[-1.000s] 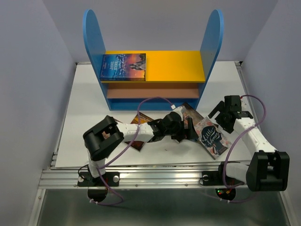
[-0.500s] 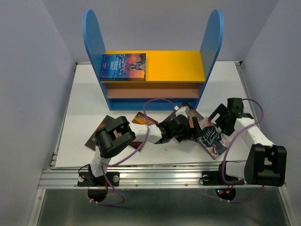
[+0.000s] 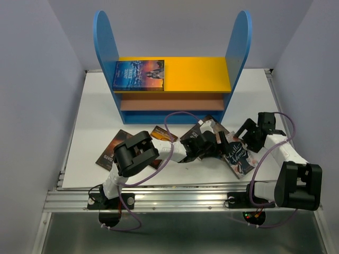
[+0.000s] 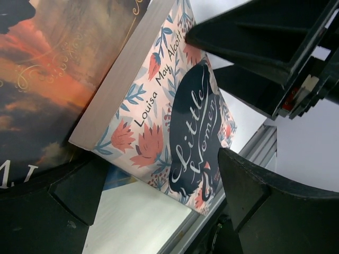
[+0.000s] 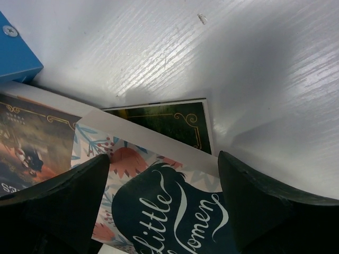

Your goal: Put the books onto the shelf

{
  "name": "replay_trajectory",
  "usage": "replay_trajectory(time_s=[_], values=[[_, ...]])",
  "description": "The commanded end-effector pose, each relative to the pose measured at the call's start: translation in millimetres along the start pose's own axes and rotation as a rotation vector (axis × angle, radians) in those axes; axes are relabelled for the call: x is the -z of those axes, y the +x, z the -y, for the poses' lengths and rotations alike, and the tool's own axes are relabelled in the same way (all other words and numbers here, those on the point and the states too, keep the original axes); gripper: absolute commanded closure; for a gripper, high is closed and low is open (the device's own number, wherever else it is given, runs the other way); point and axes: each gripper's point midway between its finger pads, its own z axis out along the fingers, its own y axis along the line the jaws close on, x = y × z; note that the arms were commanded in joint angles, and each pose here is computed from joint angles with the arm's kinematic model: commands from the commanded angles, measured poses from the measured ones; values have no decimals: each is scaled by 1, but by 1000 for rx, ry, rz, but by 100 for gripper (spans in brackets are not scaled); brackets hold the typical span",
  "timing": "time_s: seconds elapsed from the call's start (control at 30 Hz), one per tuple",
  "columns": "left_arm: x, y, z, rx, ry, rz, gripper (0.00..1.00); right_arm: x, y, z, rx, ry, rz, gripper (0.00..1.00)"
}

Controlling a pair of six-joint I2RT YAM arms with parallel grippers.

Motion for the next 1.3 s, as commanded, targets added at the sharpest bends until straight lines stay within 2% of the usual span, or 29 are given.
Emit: replay_trajectory(time_s=[0.0,0.13,0.17,0.2,0.3,0.7,0.73,0.9,0.97,1.1,1.23,1.27], values=[[-6,-35,27,21,77,161,6,8,27,-17,-1,-116,-113,14],[0,-48,41,25,120,232,17,9,30,-18,0,-132,-120,15],[1,-49,44,25,126,239,23,10,30,-18,-1,-132,-122,15],[1,-51,46,31,140,247,34,10,30,-19,2,-135,-124,15],[5,-53,54,43,194,263,45,11,32,-19,2,-140,-130,16],[4,-41,78,-1,303,223,47,17,32,-29,12,-192,-142,18],[4,-40,83,-8,315,220,50,18,32,-29,14,-194,-139,18],[6,-42,85,-23,316,229,74,21,29,-31,23,-203,-123,18],[11,-43,84,-27,312,235,99,21,28,-31,24,-200,-117,18],[23,-51,84,-24,296,260,100,25,19,-29,35,-178,-77,17],[58,-73,81,1,264,350,100,50,-15,-30,56,-115,66,0],[66,-79,81,9,256,373,100,57,-23,-29,53,-97,103,0]])
